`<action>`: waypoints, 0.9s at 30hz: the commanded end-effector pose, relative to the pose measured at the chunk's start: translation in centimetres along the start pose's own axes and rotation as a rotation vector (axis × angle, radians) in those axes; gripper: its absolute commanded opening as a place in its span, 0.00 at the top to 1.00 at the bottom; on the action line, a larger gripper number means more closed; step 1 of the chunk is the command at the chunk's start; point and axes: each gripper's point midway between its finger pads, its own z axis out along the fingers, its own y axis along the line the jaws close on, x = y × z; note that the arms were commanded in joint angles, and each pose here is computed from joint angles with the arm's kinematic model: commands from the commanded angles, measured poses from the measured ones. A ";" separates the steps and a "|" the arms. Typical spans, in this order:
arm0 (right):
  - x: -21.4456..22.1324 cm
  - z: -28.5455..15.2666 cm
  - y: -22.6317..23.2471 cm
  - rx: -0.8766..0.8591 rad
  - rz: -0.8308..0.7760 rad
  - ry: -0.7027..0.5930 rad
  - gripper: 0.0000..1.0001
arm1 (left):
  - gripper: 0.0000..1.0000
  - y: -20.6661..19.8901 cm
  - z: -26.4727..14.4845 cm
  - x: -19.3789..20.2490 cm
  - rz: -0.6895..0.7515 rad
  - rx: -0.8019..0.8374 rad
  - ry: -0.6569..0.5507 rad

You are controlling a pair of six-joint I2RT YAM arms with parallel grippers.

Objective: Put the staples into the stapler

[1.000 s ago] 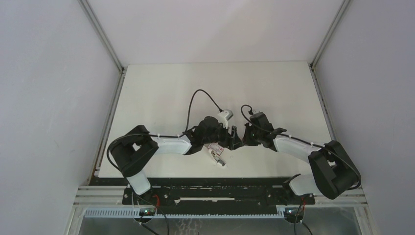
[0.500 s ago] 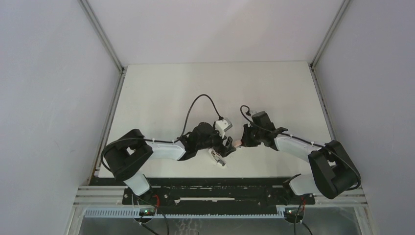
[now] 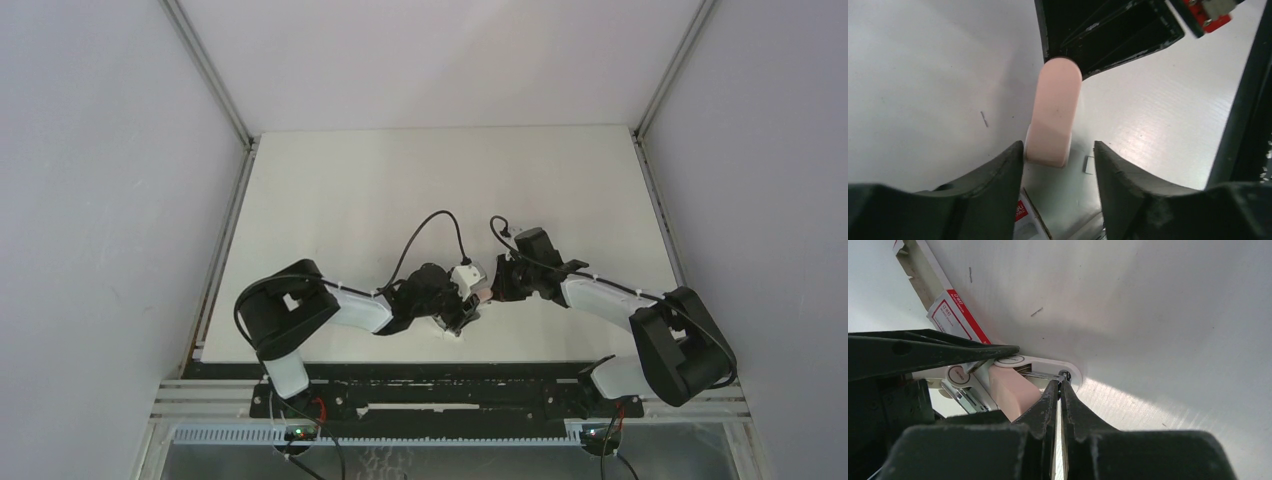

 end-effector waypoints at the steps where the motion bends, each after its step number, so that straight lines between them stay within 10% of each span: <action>1: -1.0 -0.1 0.7 -0.038 -0.031 -0.035 1.00 | 0.48 0.2 1.0 -2.5 0.046 -0.015 -0.061; 8: -1.1 -0.4 0.6 -0.029 -0.037 -0.046 0.99 | 0.79 -0.5 1.0 -2.9 0.059 -0.004 -0.069; 12: -1.8 -2.0 -0.4 0.022 -0.014 -0.086 0.70 | 0.99 -0.5 0.1 -3.7 0.049 -0.024 -0.098; 19: -2.5 -6.6 -1.7 -0.031 0.132 -0.214 0.42 | 1.00 -0.9 -1.9 -5.3 0.012 -0.030 -0.160; 27: -2.3 -9.1 3.5 -0.283 0.243 -0.275 0.36 | 1.00 -2.4 -3.6 -7.9 -0.026 0.018 -0.238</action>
